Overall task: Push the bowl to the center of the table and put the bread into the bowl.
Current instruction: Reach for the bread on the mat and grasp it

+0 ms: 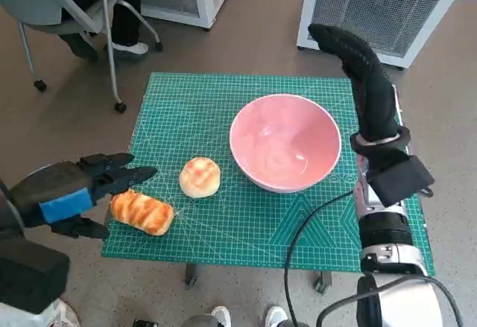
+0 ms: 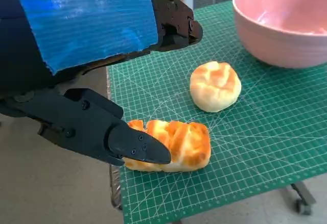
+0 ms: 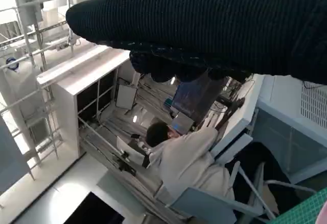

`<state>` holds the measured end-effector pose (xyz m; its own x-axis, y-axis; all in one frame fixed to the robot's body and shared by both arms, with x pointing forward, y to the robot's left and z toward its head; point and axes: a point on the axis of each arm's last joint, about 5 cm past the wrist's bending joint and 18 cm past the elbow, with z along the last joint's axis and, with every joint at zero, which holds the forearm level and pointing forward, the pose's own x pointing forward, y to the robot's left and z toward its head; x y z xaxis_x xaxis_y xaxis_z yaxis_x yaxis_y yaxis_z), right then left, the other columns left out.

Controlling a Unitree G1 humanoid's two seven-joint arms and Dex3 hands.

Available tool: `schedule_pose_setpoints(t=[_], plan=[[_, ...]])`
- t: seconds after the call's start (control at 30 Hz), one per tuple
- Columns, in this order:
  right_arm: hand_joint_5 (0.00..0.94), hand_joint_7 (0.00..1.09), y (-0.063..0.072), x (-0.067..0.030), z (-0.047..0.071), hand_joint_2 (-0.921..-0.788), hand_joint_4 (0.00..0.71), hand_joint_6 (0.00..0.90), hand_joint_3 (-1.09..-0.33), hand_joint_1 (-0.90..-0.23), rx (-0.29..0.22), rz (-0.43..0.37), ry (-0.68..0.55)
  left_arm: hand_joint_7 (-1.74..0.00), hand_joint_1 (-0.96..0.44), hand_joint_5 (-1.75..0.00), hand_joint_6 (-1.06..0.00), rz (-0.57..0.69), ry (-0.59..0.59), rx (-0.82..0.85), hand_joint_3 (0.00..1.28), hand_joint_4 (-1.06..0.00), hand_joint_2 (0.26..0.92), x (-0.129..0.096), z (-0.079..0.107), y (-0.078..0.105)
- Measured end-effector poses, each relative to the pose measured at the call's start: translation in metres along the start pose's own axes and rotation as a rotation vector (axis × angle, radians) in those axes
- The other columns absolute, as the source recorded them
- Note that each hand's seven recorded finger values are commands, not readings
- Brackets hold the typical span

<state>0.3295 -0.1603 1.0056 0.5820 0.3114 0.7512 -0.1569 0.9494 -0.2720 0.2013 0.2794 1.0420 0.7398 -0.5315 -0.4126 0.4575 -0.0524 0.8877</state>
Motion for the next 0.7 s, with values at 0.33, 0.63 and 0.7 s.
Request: schedule_pose_setpoints(t=[0.33, 0.63, 0.7], plan=[[0.007, 0.55, 0.0, -0.0003, 0.0, -0.921, 0.305, 0.06, -0.776, -0.694, 0.009, -0.001, 0.007, 0.0, -0.36, 0.0, -0.22, -0.032, 0.001, -0.053, 0.0, -0.14, 0.742, 0.02, -0.002, -0.017], [0.003, 0.55, 0.0, -0.001, -0.001, -0.921, 0.3, 0.057, -0.777, -0.692, 0.009, 0.002, 0.007, 0.0, -0.33, 0.0, -0.21, -0.077, 0.013, -0.101, 0.01, -0.14, 0.751, 0.037, -0.007, -0.03], [0.003, 0.54, -0.001, -0.0016, -0.001, -0.921, 0.299, 0.053, -0.778, -0.69, 0.008, 0.002, 0.007, 0.0, -0.31, 0.0, -0.21, -0.074, 0.016, -0.102, 0.01, -0.15, 0.76, 0.04, -0.007, -0.031]])
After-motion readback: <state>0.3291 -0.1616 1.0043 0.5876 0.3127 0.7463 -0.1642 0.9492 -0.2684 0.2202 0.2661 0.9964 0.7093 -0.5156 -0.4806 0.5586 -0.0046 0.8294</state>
